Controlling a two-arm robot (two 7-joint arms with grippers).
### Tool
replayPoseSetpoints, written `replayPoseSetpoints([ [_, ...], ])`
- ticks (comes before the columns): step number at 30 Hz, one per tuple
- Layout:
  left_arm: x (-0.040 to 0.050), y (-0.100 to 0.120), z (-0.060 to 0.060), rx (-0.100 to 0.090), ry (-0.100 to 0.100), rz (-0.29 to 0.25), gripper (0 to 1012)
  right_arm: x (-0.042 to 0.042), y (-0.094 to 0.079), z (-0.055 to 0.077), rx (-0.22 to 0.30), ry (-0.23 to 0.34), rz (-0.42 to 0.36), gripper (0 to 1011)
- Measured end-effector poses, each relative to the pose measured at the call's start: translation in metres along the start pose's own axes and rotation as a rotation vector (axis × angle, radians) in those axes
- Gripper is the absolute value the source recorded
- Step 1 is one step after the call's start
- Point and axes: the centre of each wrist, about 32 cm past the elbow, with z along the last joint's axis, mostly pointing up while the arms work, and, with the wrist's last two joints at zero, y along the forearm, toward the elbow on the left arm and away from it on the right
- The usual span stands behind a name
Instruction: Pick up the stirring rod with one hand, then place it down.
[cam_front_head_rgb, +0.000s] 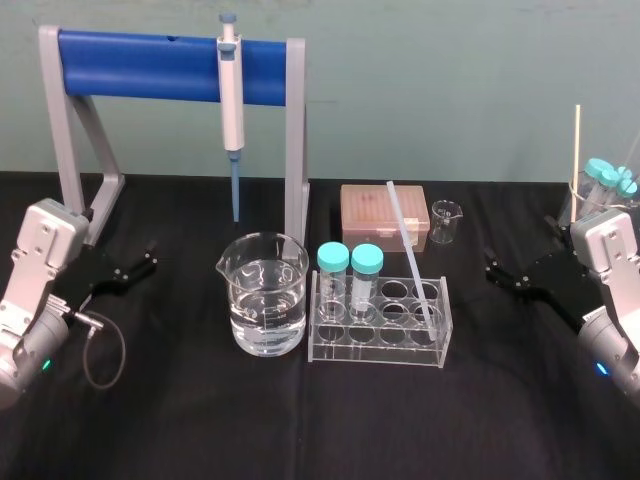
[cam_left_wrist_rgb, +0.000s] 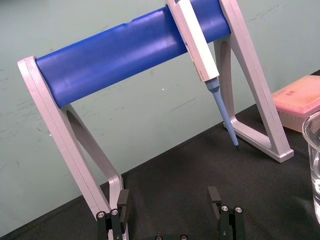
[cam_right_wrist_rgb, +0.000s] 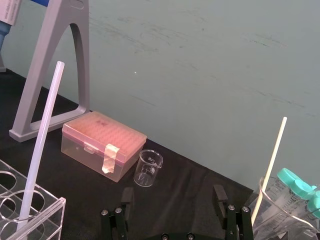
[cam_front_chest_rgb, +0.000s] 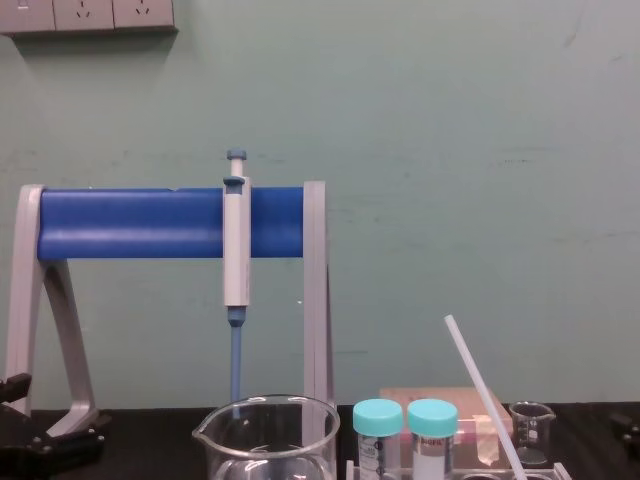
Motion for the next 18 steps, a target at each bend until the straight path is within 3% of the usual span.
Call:
replayPoseSetpoints([
  [18,0.0,0.0,0.0,0.0,0.0,0.0,1000,0.0,0.0,0.0,0.0,0.0,0.0,1003],
])
